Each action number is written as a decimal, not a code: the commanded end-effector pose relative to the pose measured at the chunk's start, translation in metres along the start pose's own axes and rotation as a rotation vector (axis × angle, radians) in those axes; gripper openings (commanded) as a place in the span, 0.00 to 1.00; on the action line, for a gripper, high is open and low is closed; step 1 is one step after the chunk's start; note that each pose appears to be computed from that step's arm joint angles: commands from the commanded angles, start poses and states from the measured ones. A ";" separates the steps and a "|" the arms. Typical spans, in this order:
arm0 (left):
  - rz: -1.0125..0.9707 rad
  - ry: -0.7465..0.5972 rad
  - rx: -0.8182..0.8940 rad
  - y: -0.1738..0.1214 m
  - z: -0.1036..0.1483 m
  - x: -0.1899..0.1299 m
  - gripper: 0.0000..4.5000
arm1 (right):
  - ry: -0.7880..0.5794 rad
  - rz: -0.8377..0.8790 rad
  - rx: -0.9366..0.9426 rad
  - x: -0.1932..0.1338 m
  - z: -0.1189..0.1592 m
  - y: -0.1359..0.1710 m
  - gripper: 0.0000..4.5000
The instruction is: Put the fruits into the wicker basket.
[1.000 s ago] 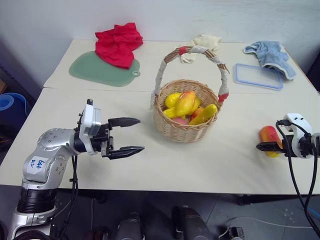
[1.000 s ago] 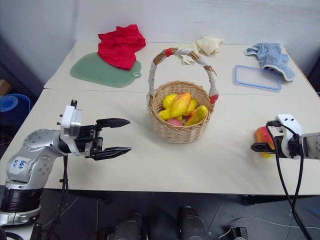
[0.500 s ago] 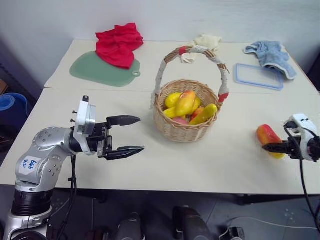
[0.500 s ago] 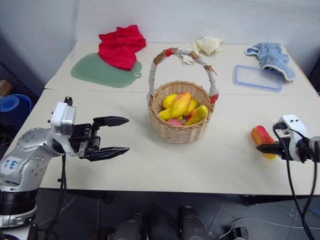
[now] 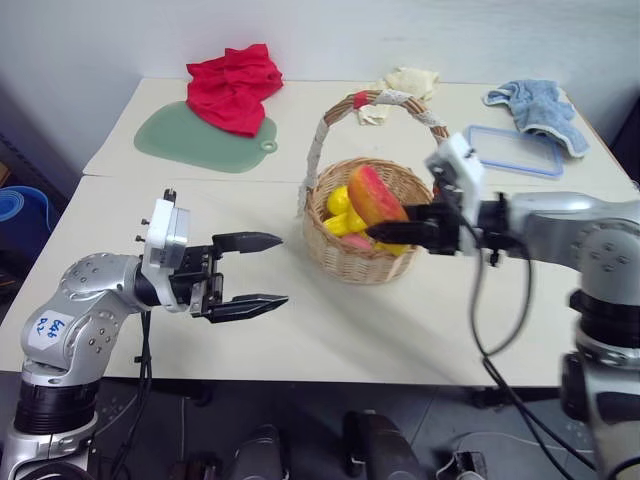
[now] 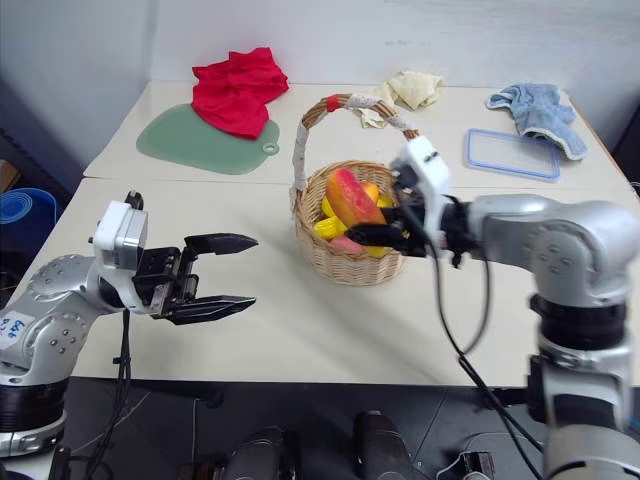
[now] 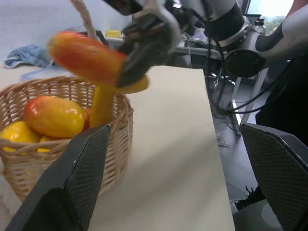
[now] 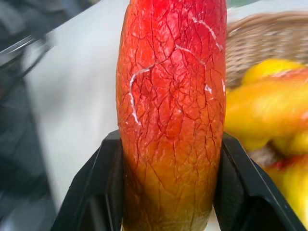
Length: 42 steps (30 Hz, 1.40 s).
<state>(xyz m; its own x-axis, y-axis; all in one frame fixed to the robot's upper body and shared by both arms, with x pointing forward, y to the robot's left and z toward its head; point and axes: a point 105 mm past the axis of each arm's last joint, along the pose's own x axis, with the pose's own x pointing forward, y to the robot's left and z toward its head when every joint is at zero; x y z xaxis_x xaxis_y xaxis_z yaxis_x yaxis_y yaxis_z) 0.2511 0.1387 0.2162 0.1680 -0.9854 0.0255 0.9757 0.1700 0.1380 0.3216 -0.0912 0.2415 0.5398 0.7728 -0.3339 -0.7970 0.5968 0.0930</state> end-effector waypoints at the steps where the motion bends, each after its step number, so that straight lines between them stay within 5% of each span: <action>1: 0.054 0.003 0.033 0.005 0.003 -0.008 1.00 | -0.055 -0.120 -0.025 0.006 0.018 -0.008 0.42; 2: 0.064 0.003 0.034 0.005 0.003 -0.009 1.00 | -0.073 -0.140 -0.029 0.008 0.022 -0.009 0.42; 7: 0.084 0.001 0.035 0.005 0.002 -0.012 1.00 | -0.095 -0.122 -0.124 0.013 0.030 -0.002 0.79; 10: 0.103 -0.013 0.029 0.005 0.001 -0.013 1.00 | -0.198 0.065 -0.216 0.001 0.038 0.027 0.99; 15: 0.116 -0.029 0.000 0.000 -0.002 -0.012 1.00 | -0.288 0.248 -0.312 -0.044 0.011 0.037 0.99; 20: 0.142 -0.044 0.024 0.001 0.005 -0.014 1.00 | -0.229 0.131 -0.267 -0.096 -0.029 -0.001 0.99; 22: 0.143 -0.056 0.021 0.001 0.007 -0.014 1.00 | -0.207 -0.005 -0.297 -0.106 -0.034 -0.039 0.99; 26: 0.136 -0.061 0.024 0.001 0.007 -0.011 1.00 | -0.240 -0.078 -0.395 -0.098 -0.024 -0.073 0.99; 33: 0.114 -0.068 0.031 0.001 0.009 -0.003 1.00 | -0.330 0.051 -0.448 -0.058 0.006 -0.084 0.99; 38: 0.114 -0.064 0.032 0.001 0.010 -0.003 1.00 | -0.333 0.175 -0.424 -0.039 0.014 -0.081 0.72; 42: 0.118 -0.062 0.029 0.000 0.009 -0.004 1.00 | -0.374 0.246 -0.368 -0.041 0.020 -0.076 0.40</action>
<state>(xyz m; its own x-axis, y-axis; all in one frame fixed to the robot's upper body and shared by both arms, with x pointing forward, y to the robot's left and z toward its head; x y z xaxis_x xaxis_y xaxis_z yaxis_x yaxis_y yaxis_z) 0.2540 0.1428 0.2180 0.2814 -0.9545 0.0985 0.9483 0.2924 0.1239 0.3708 -0.1639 0.2498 0.3700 0.9285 -0.0315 -0.9095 0.3551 -0.2162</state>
